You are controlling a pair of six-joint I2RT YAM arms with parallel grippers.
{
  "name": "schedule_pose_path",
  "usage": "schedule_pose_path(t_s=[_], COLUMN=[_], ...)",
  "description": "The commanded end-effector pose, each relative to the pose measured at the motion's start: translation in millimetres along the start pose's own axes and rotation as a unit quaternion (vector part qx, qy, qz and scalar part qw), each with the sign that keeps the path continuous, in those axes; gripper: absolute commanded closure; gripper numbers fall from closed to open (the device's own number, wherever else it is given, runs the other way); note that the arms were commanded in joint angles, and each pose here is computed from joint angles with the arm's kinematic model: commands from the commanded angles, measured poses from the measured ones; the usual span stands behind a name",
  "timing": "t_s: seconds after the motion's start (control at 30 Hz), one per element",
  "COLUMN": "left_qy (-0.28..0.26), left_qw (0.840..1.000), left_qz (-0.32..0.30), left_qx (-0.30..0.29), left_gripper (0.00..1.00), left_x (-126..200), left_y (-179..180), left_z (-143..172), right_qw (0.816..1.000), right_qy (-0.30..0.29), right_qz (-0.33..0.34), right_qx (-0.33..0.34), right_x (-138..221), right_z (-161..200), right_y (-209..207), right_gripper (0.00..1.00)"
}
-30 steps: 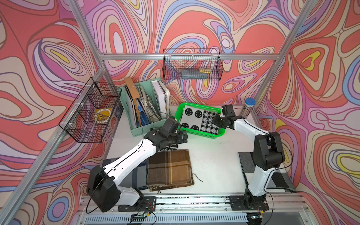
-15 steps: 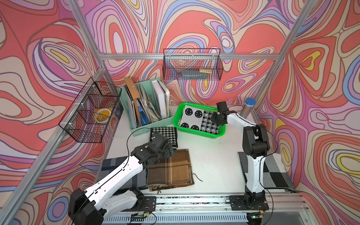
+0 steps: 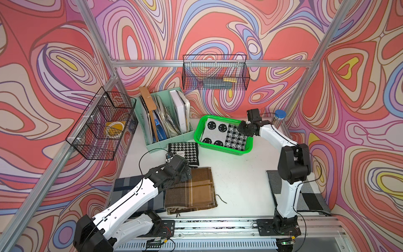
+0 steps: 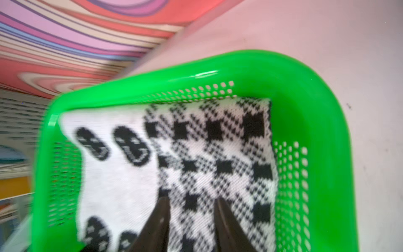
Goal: Put the folded scarf in the basket
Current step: Move the scarf to the center of the board.
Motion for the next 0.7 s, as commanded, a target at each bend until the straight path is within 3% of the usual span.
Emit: schedule_pose_path(t_s=[0.0, 0.23, 0.4, 0.5, 0.67], left_qy=[-0.01, -0.021, -0.021, -0.018, -0.025], left_qw=[0.999, 0.998, 0.997, 0.995, 0.991], left_qz=[-0.031, -0.004, 0.003, 0.015, 0.04], left_qx=[0.015, 0.062, 0.08, 0.098, 0.123], left_gripper=[0.07, 0.07, 0.07, 0.07, 0.07], left_x=[-4, -8, -4, -2, -3], left_y=[18, 24, 28, 31, 34], left_z=[6, 12, 15, 18, 21], right_qw=[0.997, 0.989, 0.982, 0.981, 0.973], right_qy=[-0.005, 0.051, 0.097, 0.115, 0.147], right_qz=[-0.083, -0.133, -0.154, -0.137, -0.169], right_qx=[0.009, 0.034, 0.058, 0.069, 0.055], right_x=[55, 106, 108, 97, 72], right_z=[22, 141, 226, 254, 286], right_y=[23, 54, 78, 82, 98], right_gripper=[0.51, 0.41, 0.18, 0.18, 0.21])
Point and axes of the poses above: each gripper's point midway between its finger pads, its own x axis back along the fingers, its own y axis along the line the jaws close on, z = x × y, the point moved 6 cm from there along x, back along the fingers, and after that the axes turned 4 degrees about x, right-handed, at the moved point
